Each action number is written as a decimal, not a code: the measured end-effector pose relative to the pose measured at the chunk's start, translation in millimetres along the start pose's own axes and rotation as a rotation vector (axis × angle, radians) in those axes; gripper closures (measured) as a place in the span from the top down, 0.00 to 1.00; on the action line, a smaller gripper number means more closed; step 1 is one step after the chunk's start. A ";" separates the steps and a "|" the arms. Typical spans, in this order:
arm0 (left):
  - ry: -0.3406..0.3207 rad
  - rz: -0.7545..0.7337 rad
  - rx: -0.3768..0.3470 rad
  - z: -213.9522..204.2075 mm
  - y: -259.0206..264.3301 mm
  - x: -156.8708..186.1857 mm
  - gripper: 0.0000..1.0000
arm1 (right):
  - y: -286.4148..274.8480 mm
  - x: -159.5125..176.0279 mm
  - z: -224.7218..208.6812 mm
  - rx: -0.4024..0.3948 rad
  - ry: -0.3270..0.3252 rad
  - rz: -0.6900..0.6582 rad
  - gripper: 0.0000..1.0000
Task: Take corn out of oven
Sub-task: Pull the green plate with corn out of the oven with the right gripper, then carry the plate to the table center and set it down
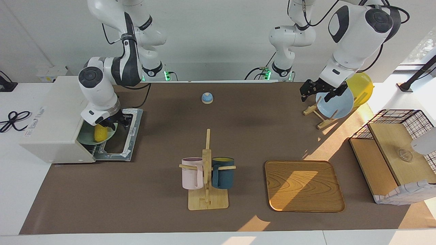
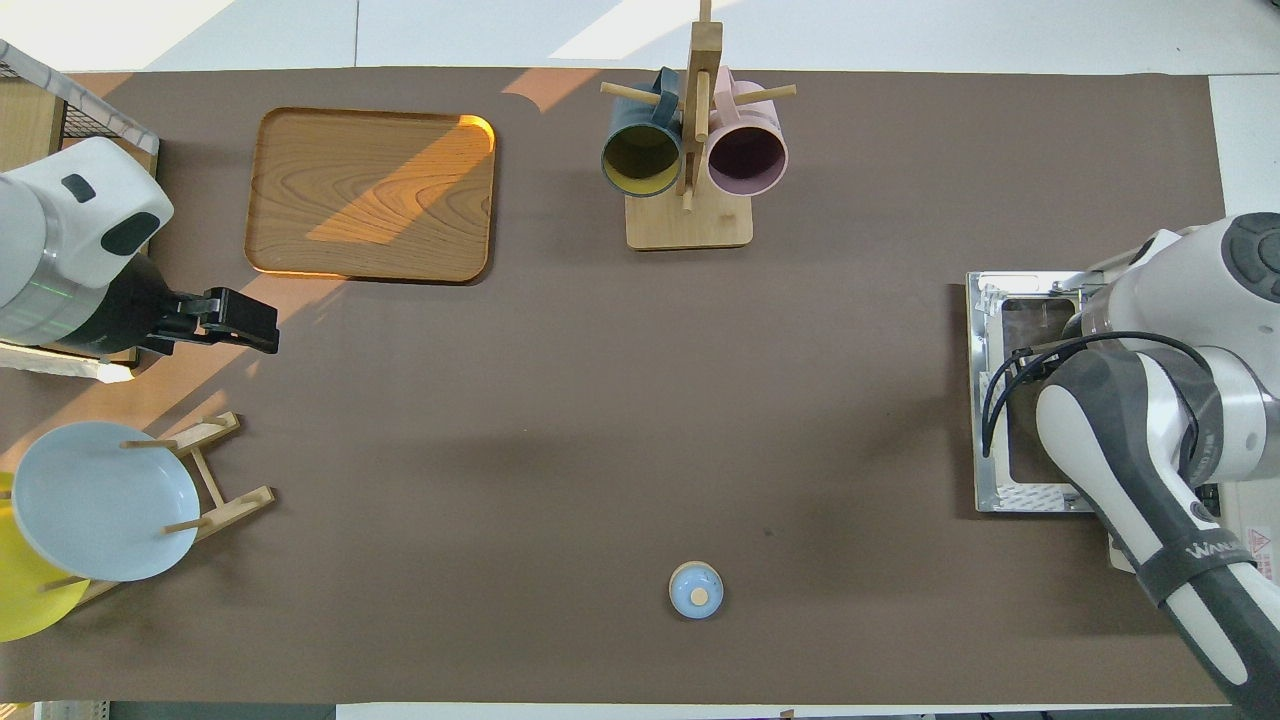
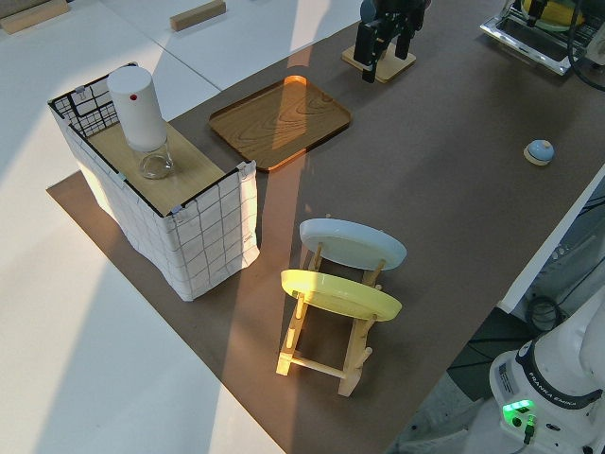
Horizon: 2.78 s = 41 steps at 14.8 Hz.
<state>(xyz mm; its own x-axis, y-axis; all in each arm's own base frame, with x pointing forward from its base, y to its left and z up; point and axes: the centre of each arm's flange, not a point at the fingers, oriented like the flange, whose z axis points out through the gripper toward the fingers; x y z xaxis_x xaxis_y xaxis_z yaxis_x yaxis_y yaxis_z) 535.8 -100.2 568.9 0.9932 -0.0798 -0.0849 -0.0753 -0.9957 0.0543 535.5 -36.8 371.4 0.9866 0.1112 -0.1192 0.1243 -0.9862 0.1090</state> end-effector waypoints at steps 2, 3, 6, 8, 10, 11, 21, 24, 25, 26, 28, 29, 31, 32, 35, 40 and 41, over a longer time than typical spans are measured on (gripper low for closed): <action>0.000 0.000 0.000 0.0 0.0 0.0 1.00 | 2.0 -4.5 4.2 0.001 -0.003 -0.007 0.44; 0.000 0.000 0.000 0.0 0.0 0.0 1.00 | 1.5 -5.7 4.5 0.001 -0.005 -0.009 0.38; 0.000 0.000 0.000 0.0 0.0 0.0 1.00 | -0.8 -7.3 2.7 -0.001 -0.003 -0.014 0.05; 0.000 0.000 0.000 0.0 0.0 0.0 1.00 | -12.3 -7.3 -5.8 -0.010 0.001 -0.039 0.03; 0.000 0.000 0.000 0.0 0.0 0.0 1.00 | -43.5 -1.4 -20.7 -0.019 0.000 -0.094 0.03; 0.000 0.000 0.000 0.0 0.0 0.0 1.00 | -63.2 2.6 -31.4 -0.026 0.003 -0.110 0.03; 0.002 -0.001 0.000 -0.2 -0.8 0.3 1.00 | -314.5 35.0 -78.0 -0.143 -0.035 0.017 0.03; 0.004 -0.013 -0.001 -0.7 -7.1 1.0 1.00 | -396.1 48.2 -43.7 -0.154 -0.019 0.112 0.03; 0.004 -0.017 -0.002 -0.9 -8.9 1.2 1.00 | -412.3 52.0 -33.2 -0.128 -0.009 0.135 0.03; 0.005 -0.018 -0.002 -1.0 -9.7 1.4 1.00 | -421.2 54.7 -25.8 -0.098 -0.008 0.160 0.03; 0.016 -0.019 -0.003 -2.0 -10.0 2.6 1.00 | -427.8 58.1 -19.8 -0.051 0.003 0.195 0.03; 0.028 -0.019 -0.004 -3.0 -9.9 3.8 1.00 | -430.9 57.6 -17.7 -0.032 0.009 0.208 0.03; 0.040 -0.019 -0.005 -4.2 -9.8 5.1 1.00 | -436.5 56.9 -14.4 0.024 0.002 0.269 0.03; 0.048 -0.018 -0.005 -4.9 -9.6 5.9 1.00 | -437.1 57.5 -16.7 0.051 -0.008 0.291 0.03; 0.078 -0.017 -0.008 -7.7 -8.4 8.9 1.00 | -430.3 64.5 -31.3 0.088 0.000 0.326 0.20; 0.105 -0.010 -0.009 -10.1 -4.5 11.2 1.00 | -368.6 94.1 -56.9 0.102 0.010 0.372 0.25; 0.111 -0.008 -0.010 -10.6 -3.1 11.7 1.00 | -349.9 97.0 -62.3 0.088 0.000 0.340 0.23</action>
<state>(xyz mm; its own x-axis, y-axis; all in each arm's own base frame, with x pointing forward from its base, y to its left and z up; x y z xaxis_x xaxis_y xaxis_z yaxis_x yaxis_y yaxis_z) 548.6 -97.6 578.3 0.9975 -0.0659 0.0254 -0.0674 -0.9957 0.0639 594.3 326.7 383.1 0.9700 -0.2259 -0.0903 -0.2214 -0.9735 0.0569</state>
